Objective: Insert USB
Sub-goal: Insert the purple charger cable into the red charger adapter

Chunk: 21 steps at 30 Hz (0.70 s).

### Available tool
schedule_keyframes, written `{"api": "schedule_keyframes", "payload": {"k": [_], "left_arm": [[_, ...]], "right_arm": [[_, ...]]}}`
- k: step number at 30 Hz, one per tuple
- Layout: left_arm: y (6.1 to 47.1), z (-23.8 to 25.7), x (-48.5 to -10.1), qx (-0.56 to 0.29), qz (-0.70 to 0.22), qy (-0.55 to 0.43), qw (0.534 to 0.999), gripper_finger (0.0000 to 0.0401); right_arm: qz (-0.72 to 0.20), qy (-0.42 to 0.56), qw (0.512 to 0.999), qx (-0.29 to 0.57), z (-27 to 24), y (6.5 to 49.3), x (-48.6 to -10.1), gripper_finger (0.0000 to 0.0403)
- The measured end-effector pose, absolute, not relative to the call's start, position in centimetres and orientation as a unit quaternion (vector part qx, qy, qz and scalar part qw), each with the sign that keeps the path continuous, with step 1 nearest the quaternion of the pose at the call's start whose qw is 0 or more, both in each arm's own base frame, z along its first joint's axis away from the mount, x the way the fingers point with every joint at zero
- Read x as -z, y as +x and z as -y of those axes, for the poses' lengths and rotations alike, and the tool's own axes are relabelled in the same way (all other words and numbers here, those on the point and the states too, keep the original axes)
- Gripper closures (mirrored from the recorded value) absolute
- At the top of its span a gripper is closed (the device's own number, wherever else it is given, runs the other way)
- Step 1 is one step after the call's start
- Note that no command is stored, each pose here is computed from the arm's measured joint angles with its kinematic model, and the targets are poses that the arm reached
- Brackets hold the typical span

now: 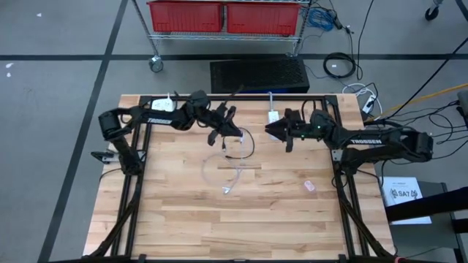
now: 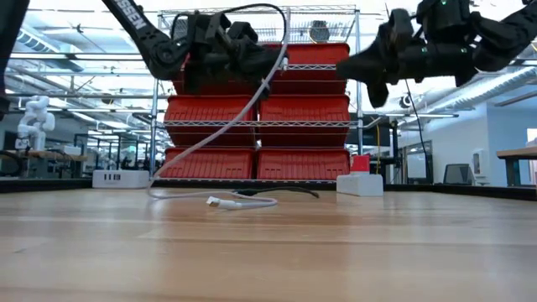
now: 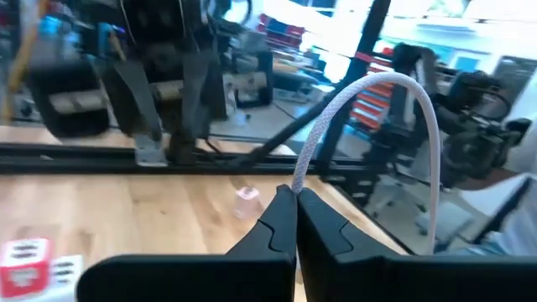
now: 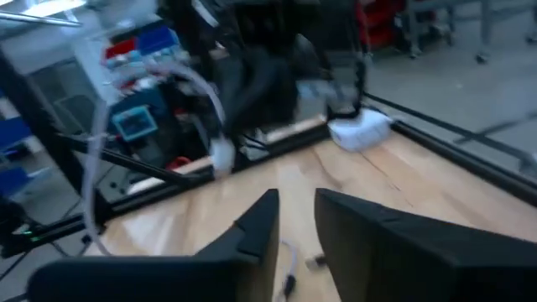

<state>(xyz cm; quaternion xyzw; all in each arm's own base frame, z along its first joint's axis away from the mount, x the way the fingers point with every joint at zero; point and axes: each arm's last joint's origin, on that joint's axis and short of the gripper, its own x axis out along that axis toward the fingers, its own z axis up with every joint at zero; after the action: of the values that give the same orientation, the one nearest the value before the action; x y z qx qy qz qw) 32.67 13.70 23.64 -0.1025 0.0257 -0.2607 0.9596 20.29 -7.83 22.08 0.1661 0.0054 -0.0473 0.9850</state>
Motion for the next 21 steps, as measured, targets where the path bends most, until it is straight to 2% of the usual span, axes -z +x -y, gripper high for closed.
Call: {"api": "schedule_keyframes", "payload": {"k": [8,21], "left_arm": [[33.3,-13.1,-23.7,0.313,-0.020,-0.094,0.945,0.0400],[33.6,-12.9,-24.5,0.343,-0.022,-0.098,0.934,0.0400]], "right_arm": [[0.009,0.109,0.994,-0.013,7.4,23.1,-25.1,0.0272],[-0.023,0.097,0.987,-0.126,8.2,28.8,-27.2,0.0285]]}}
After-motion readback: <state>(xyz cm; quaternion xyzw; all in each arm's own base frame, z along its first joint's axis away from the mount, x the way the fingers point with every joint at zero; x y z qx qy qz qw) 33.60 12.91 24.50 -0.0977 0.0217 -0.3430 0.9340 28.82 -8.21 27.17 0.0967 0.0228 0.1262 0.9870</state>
